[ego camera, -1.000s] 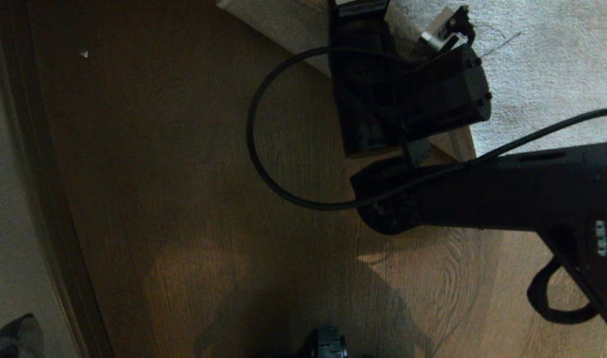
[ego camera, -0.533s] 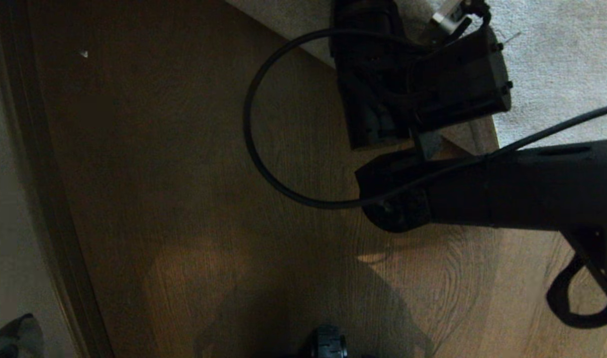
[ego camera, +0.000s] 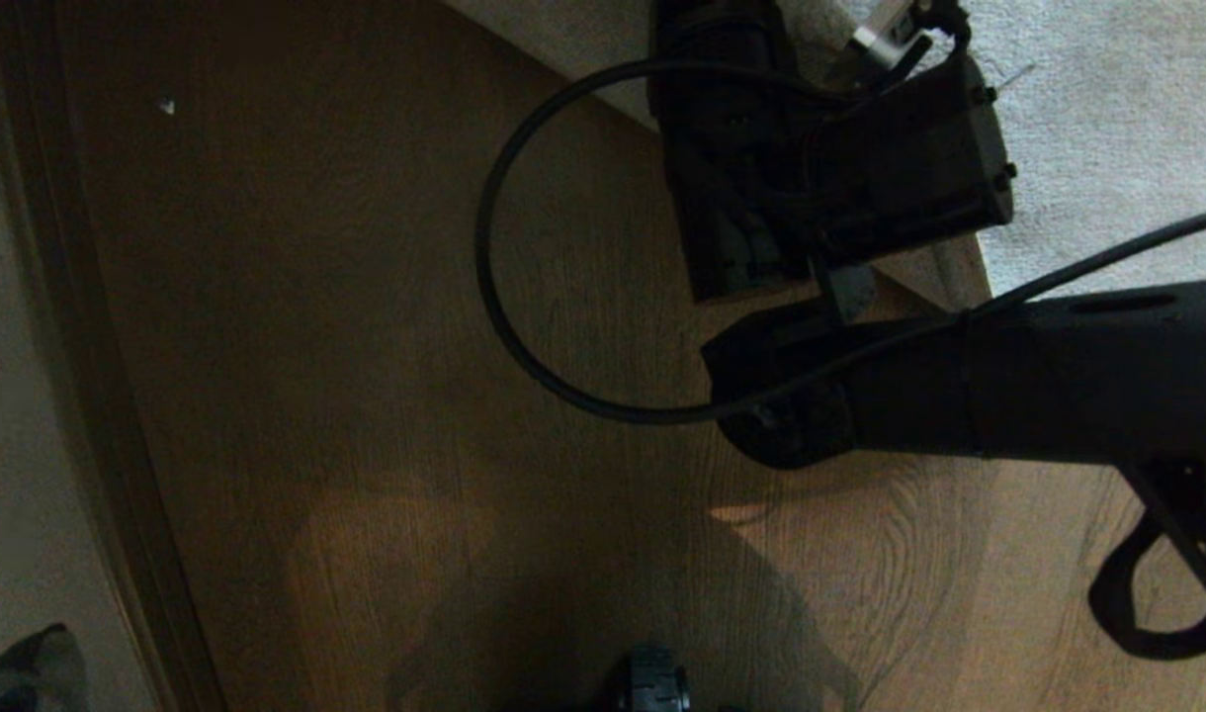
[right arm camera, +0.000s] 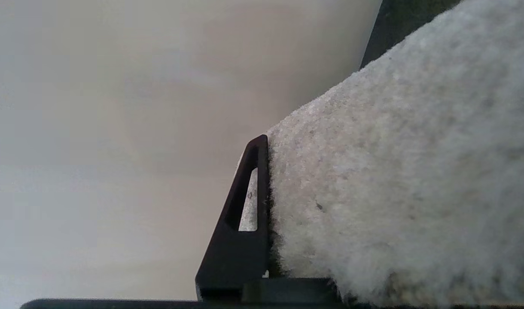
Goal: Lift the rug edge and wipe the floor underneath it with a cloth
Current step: Lift up the carpet
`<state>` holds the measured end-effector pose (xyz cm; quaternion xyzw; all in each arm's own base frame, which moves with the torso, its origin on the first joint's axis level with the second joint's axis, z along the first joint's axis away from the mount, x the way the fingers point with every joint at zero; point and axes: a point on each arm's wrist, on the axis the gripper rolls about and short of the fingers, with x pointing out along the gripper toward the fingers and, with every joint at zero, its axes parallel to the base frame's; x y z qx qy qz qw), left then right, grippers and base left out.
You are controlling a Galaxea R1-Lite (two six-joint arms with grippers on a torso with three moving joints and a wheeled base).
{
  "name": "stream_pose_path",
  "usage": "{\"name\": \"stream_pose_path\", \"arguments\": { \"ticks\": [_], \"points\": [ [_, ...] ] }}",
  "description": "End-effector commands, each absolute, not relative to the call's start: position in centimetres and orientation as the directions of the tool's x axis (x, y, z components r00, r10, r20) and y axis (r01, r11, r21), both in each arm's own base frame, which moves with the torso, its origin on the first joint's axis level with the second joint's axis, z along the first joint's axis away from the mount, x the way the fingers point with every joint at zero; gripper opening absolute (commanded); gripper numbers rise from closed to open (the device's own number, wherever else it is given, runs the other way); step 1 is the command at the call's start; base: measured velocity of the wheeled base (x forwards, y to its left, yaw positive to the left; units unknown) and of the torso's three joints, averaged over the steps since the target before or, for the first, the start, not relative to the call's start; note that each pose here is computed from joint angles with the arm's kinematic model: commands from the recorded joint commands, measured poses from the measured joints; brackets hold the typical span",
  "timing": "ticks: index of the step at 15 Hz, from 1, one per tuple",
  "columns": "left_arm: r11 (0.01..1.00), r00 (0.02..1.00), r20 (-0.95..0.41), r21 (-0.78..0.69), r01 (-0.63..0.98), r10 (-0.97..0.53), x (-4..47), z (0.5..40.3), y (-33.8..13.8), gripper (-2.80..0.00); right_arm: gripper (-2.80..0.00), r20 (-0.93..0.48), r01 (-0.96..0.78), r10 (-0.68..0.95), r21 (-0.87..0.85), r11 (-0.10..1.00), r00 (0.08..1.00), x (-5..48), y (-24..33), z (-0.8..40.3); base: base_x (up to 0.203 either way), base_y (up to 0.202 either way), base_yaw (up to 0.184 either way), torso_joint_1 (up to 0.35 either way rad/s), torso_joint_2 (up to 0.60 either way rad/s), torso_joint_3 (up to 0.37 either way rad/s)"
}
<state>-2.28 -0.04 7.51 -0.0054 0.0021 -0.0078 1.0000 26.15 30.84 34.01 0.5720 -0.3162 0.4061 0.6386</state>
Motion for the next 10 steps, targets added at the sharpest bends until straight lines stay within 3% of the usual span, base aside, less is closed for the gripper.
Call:
{"name": "stream_pose_path", "arguments": {
  "ticks": [1,10],
  "points": [
    [1.0,1.0,-0.003,-0.011,0.015,-0.015,-2.3,7.5,0.0,-2.8,-2.8,0.885,-0.892,0.129,0.451,-0.008,0.447,25.8,30.7,34.0,0.0,0.0,0.0,0.0,0.0,0.0],
    [0.995,0.997,0.052,0.081,0.055,-0.059,-2.6,8.8,-0.1,-2.8,-2.8,0.883,-0.891,0.136,0.454,0.004,0.45,25.5,31.1,33.9,0.0,0.0,0.0,0.0,0.0,0.0]
  ]
}}
